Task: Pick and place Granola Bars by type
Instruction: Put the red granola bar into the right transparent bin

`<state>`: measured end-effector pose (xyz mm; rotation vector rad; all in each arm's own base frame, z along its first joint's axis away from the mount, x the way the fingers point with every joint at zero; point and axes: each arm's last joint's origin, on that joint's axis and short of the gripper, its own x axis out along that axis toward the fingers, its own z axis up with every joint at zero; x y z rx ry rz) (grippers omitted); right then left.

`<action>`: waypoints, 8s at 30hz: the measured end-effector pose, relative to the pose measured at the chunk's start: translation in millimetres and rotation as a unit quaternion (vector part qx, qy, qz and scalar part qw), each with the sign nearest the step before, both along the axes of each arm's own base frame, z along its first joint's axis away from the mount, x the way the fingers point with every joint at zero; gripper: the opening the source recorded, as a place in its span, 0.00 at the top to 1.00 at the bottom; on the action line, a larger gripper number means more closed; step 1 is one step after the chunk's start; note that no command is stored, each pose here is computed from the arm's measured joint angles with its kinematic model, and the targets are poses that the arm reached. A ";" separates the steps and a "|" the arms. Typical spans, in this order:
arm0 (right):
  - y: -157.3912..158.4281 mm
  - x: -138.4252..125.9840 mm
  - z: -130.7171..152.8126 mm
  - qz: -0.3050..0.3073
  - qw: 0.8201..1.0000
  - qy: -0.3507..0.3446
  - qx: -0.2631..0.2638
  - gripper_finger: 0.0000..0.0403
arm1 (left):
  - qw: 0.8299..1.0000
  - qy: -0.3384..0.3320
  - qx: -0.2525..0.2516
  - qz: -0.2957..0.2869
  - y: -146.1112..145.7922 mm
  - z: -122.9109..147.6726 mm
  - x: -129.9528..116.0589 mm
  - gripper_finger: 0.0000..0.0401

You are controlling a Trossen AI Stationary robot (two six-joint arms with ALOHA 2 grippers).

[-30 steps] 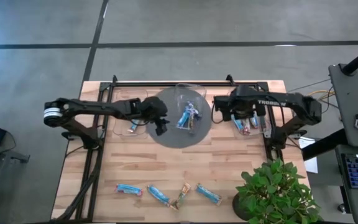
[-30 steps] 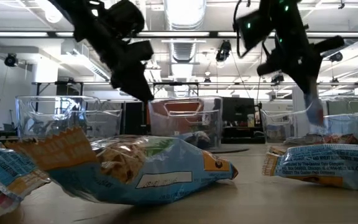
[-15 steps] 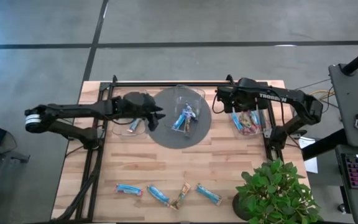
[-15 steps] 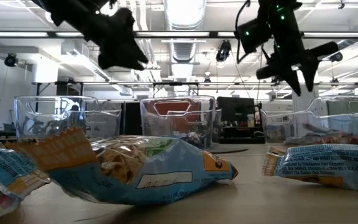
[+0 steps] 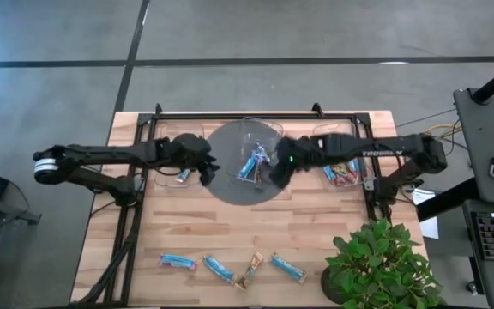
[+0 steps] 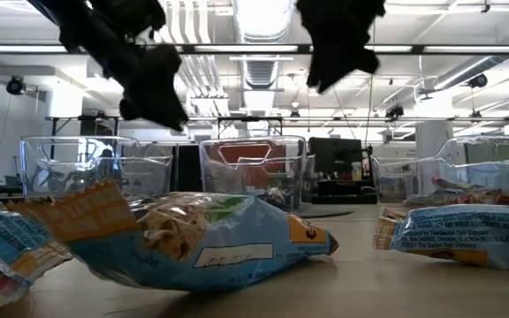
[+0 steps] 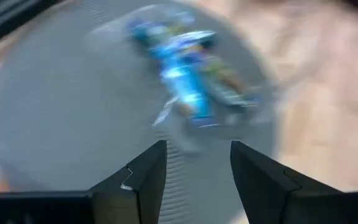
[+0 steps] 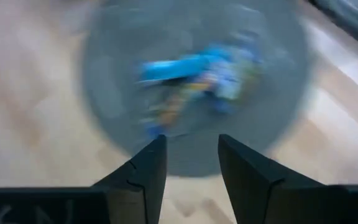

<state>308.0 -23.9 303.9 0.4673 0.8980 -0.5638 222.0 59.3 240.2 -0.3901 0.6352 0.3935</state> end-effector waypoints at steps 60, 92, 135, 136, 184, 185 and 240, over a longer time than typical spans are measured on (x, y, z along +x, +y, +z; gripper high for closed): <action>46.1 19.3 -46.2 0.133 0.989 0.061 0.026 0.66 | 0.920 0.270 -0.110 -0.261 -268.9 -69.0 -93.2 0.60; 46.5 20.8 -45.4 0.108 0.992 0.047 0.037 0.67 | 0.931 0.296 -0.068 -0.201 -271.8 -94.3 -90.3 0.89; 33.4 74.6 -21.8 -0.062 0.914 -0.257 0.308 0.26 | 0.968 0.071 0.215 -0.106 -134.9 12.3 19.1 0.90; 33.4 76.3 -22.3 -0.063 0.911 -0.263 0.312 0.26 | 0.968 0.073 0.218 -0.105 -134.7 11.9 22.3 0.90; 33.2 80.1 -34.2 -0.059 0.924 -0.240 0.293 0.76 | 0.974 0.044 0.210 -0.072 -130.6 22.8 47.2 0.66; 33.1 80.1 -34.2 -0.060 0.925 -0.241 0.289 0.77 | 0.974 0.045 0.211 -0.072 -130.5 22.7 47.0 0.63; -123.2 -102.3 -55.1 -0.373 0.822 0.351 0.249 0.80 | 0.978 0.195 0.032 0.070 -108.7 -25.2 -13.6 0.55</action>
